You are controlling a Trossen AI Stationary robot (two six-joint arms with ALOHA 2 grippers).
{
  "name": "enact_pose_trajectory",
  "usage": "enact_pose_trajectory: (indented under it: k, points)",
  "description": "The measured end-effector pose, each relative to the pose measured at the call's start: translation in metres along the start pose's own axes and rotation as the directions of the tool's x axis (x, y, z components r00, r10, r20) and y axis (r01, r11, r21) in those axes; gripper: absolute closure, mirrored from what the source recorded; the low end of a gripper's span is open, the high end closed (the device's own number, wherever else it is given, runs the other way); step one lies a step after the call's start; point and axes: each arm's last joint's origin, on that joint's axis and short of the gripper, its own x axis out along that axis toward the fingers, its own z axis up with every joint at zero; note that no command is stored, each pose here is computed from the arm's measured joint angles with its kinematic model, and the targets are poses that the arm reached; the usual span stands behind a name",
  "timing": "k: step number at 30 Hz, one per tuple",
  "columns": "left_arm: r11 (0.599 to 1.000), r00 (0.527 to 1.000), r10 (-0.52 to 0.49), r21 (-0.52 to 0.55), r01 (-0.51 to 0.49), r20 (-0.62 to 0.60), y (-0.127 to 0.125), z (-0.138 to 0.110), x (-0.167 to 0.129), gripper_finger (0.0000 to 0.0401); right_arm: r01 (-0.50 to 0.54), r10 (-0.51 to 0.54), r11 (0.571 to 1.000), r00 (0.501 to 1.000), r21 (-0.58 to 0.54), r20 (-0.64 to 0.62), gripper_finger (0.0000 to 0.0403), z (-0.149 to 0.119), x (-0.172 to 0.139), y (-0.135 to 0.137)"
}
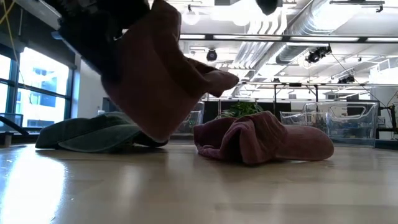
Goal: Pick & Place hat
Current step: Put the left red cap into the left transparent bin
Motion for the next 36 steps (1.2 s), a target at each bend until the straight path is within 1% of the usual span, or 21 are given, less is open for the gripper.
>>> enact_pose_trajectory:
  k: [2,5,7,9,12,14,15,17,19,22,24,25,27,28,29,30,32,34,36]
  points:
    - [0.998,1.0,-0.003,0.056,0.004,-0.023,0.0,-0.002,0.0,0.0401,-0.012,0.012,1.0,1.0,-0.011,-0.027,0.037,0.004,-0.009,-0.001]
    - [0.991,0.999,-0.009,0.131,0.014,-0.038,-0.005,-0.005,0.001,0.0401,-0.015,0.015,1.0,0.999,0.0,-0.049,0.033,0.01,-0.015,-0.009]
    - [0.987,0.999,-0.019,0.159,0.025,-0.035,-0.009,-0.006,0.001,0.0401,0.023,-0.023,1.0,0.999,-0.002,-0.044,0.0302,0.012,-0.011,-0.016]
    - [0.982,0.999,-0.016,0.189,0.022,-0.032,-0.014,-0.006,0.001,0.0401,0.099,-0.099,0.995,0.994,0.005,-0.051,0.0283,0.009,-0.002,-0.026]
    - [0.968,1.0,-0.01,0.251,0.01,0.0,-0.025,-0.001,-0.002,0.0401,0.191,-0.188,0.981,0.979,0.03,-0.08,0.028,0.002,0.015,-0.043]
    - [0.954,1.0,-0.019,0.3,0.011,0.023,-0.033,0.004,-0.004,0.0401,0.199,-0.191,0.978,0.976,0.065,-0.106,0.0293,-0.005,0.029,-0.054]
    - [0.947,0.999,-0.022,0.321,0.012,0.026,-0.036,0.005,-0.006,0.0401,0.186,-0.176,0.98,0.977,0.074,-0.123,0.0304,-0.008,0.036,-0.058]
    - [0.936,0.999,-0.022,0.353,0.008,0.035,-0.04,0.007,-0.008,0.0401,0.117,-0.101,0.989,0.982,0.094,-0.159,0.0328,-0.016,0.048,-0.064]
    - [0.929,0.999,0.006,0.37,-0.021,0.042,-0.042,0.009,-0.009,0.0401,-0.001,0.023,0.992,0.984,0.125,-0.179,0.0356,-0.02,0.055,-0.065]
    - [0.926,0.997,0.076,0.369,-0.082,0.03,-0.039,0.007,-0.01,0.0401,-0.197,0.222,0.969,0.958,0.146,-0.18,0.0393,-0.02,0.056,-0.057]
    - [0.92,0.991,0.133,0.369,-0.133,0.026,-0.036,0.005,-0.01,0.0401,-0.324,0.349,0.934,0.918,0.152,-0.187,0.0397,-0.018,0.052,-0.05]
    - [0.916,0.987,0.158,0.371,-0.155,0.024,-0.035,0.004,-0.01,0.0401,-0.391,0.418,0.906,0.888,0.161,-0.193,0.0394,-0.017,0.05,-0.047]
    - [0.905,0.98,0.197,0.38,-0.19,0.021,-0.033,0.003,-0.01,0.0401,-0.524,0.55,0.834,0.813,0.173,-0.192,0.0388,-0.015,0.045,-0.039]
    - [0.902,0.978,0.207,0.384,-0.2,0.025,-0.033,0.003,-0.01,0.0401,-0.561,0.587,0.809,0.787,0.175,-0.192,0.0388,-0.015,0.043,-0.037]
    - [0.897,0.977,0.209,0.392,-0.204,0.03,-0.033,0.003,-0.01,0.0401,-0.568,0.593,0.805,0.783,0.172,-0.19,0.0389,-0.015,0.042,-0.035]
    - [0.896,0.978,0.205,0.395,-0.204,0.038,-0.033,0.004,-0.01,0.0401,-0.553,0.577,0.816,0.794,0.168,-0.19,0.0392,-0.015,0.042,-0.034]
    - [0.89,0.979,0.196,0.408,-0.201,0.055,-0.035,0.005,-0.01,0.0401,-0.491,0.514,0.857,0.836,0.157,-0.191,0.0399,-0.014,0.041,-0.035]
    - [0.876,0.977,0.204,0.432,-0.213,0.067,-0.038,0.004,-0.01,0.0401,-0.397,0.418,0.907,0.888,0.137,-0.193,0.04,-0.012,0.038,-0.039]
    - [0.857,0.971,0.226,0.458,-0.238,0.081,-0.043,0.002,-0.01,0.0401,-0.281,0.298,0.953,0.937,0.111,-0.185,0.0398,-0.004,0.031,-0.044]
